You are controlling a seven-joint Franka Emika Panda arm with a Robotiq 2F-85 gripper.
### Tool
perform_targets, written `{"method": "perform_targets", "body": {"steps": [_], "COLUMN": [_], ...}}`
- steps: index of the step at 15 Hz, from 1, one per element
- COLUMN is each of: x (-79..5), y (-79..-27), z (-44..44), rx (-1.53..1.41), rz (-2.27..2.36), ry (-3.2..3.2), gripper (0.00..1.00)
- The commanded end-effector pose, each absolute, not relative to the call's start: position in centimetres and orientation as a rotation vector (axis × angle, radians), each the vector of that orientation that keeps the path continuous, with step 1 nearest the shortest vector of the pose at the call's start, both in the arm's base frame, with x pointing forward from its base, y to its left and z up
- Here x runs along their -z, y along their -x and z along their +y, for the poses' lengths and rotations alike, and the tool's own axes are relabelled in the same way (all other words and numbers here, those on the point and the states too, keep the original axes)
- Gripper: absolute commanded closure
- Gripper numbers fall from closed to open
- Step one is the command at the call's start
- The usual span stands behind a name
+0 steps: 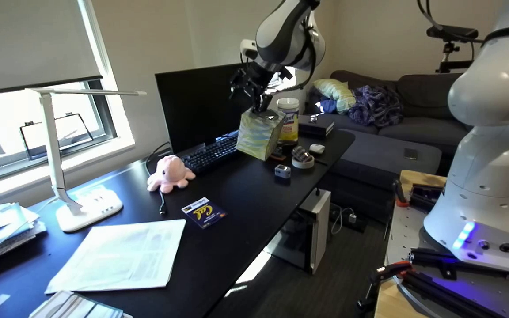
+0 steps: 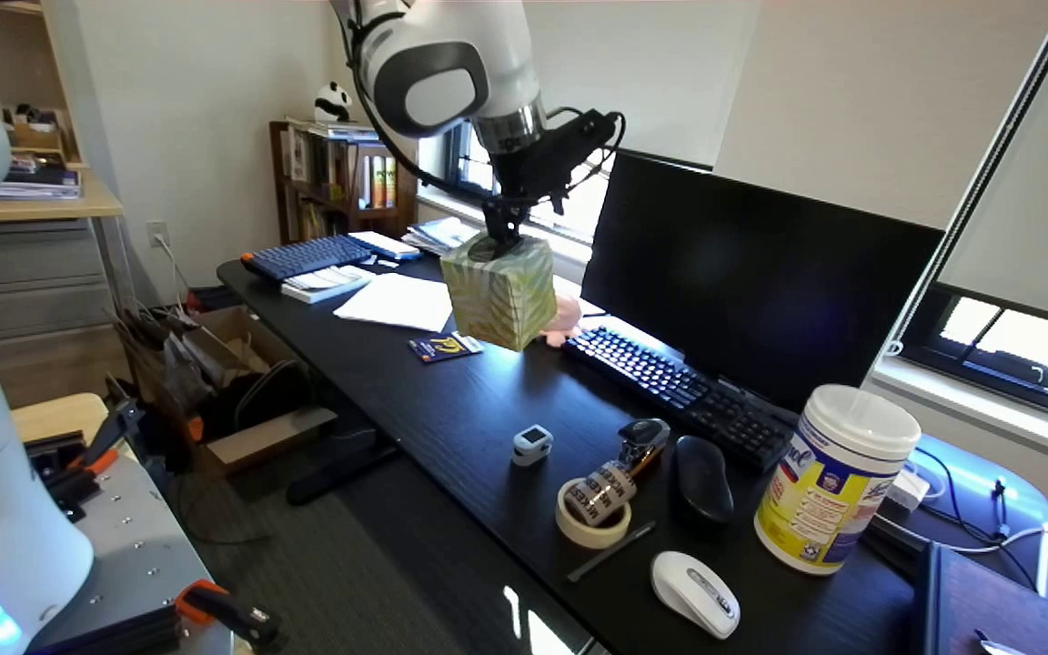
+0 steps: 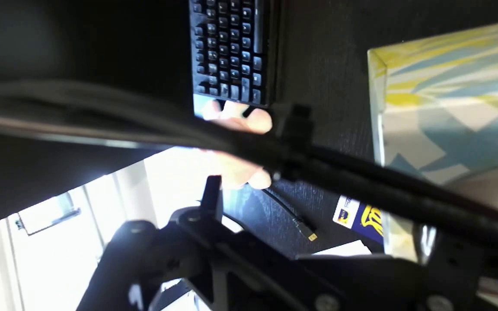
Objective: Pick up the box from the table and move it to the right.
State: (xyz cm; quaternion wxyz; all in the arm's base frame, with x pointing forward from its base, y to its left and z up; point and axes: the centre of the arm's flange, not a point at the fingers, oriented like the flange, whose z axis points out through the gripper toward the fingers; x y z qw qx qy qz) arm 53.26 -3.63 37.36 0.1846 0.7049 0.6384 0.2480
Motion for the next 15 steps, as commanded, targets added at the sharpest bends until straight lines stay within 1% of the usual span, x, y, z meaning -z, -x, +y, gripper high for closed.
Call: {"method": "perform_targets", "body": {"steps": [1,6,9,15], "x": [-43.1,-47.3,-47.9,-49.4], "y": [-50.0,-49.4,-49.1,-47.1], "z": [-2.7,-1.5,-0.5,4.3], "rx": [-0.686,-0.628,-0.622,-0.546], "rz": [1.679,1.619,1.569,1.541], "ry": [-2.045,-2.181,-2.283,-2.335], "gripper": [0.00,0.00,0.00,0.00]}}
